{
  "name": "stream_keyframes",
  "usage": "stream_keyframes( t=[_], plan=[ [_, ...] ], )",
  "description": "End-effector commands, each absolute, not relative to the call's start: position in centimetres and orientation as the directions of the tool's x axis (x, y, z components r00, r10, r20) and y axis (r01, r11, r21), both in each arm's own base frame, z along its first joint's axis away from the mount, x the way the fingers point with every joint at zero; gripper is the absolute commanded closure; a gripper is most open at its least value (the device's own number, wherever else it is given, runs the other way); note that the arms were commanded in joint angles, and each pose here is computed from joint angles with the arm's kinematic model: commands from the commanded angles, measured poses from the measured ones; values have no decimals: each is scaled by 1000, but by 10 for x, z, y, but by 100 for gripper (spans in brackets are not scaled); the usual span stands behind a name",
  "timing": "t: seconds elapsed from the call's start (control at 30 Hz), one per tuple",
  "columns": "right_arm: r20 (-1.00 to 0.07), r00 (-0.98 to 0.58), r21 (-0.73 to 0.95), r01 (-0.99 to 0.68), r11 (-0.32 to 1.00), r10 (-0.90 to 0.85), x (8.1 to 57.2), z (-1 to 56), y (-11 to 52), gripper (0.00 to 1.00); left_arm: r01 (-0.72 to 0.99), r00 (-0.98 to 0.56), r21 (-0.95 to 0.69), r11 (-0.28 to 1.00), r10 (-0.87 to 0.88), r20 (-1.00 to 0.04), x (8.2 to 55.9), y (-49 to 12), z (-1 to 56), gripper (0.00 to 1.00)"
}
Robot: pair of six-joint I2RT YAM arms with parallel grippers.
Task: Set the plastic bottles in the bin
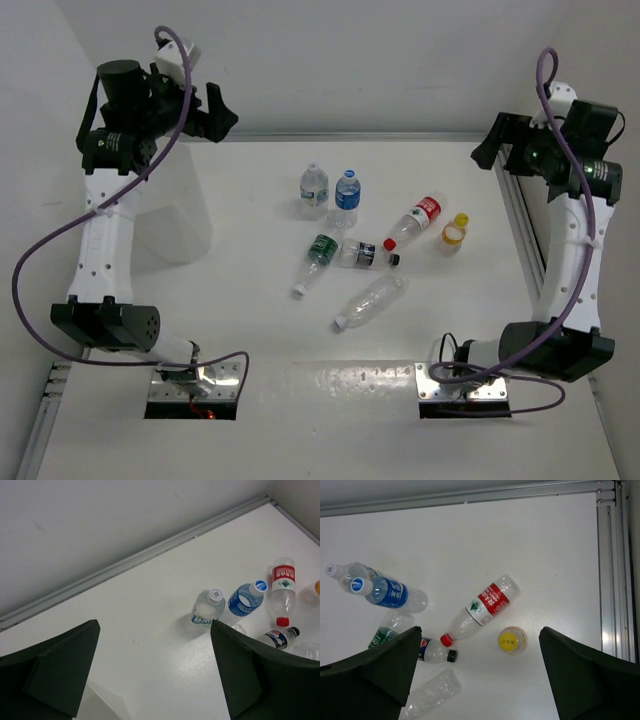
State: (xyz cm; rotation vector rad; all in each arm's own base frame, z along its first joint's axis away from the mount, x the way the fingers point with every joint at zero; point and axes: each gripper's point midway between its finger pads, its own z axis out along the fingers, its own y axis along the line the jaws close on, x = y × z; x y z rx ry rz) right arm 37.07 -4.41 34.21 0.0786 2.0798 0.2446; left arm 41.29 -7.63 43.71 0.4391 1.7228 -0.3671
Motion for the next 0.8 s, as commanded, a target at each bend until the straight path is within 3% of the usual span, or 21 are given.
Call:
stream_keyframes(
  t=[0.0, 0.13, 0.2, 0.23, 0.27, 0.3, 0.37, 0.5, 0.57, 0.77],
  plan=[
    [-843, -525, 177, -69, 982, 115, 359, 325, -41, 1, 525, -198, 26, 851, 152, -968, 410, -94, 421, 0],
    [-821, -571, 137, -200, 970, -2, 332, 286, -18, 7, 607, -253, 47, 793, 250, -935, 399, -122, 385, 0],
    [-836, -517, 44, -402, 915, -187, 315, 283, 11, 10, 635, -284, 45, 771, 288, -915, 392, -132, 368, 0],
    [-804, -551, 78, -471, 879, -224, 298, 269, 28, 10, 636, -295, 39, 771, 290, -910, 392, -132, 362, 0],
    [-798, -449, -29, -637, 771, -401, 288, 268, 56, 10, 669, -301, 23, 743, 299, -906, 388, -141, 354, 0],
    [-779, -464, -3, -669, 743, -421, 278, 258, 69, 10, 687, -300, 16, 726, 303, -904, 384, -143, 352, 0],
    [-691, -374, -57, -824, 563, -618, 247, 230, 104, 10, 719, -304, -8, 695, 304, -903, 380, -150, 346, 0],
    [-511, -121, -174, -955, 240, -851, 215, 185, 139, 10, 800, -321, -84, 594, 306, -896, 357, -168, 338, 0],
    [-427, -31, -150, -983, 105, -904, 195, 158, 150, 10, 806, -324, -89, 585, 311, -893, 354, -169, 336, 0],
    [-294, 181, -138, -980, -145, -938, 175, 106, 161, 10, 811, -328, -88, 578, 326, -887, 343, -167, 329, 0]
  ],
)
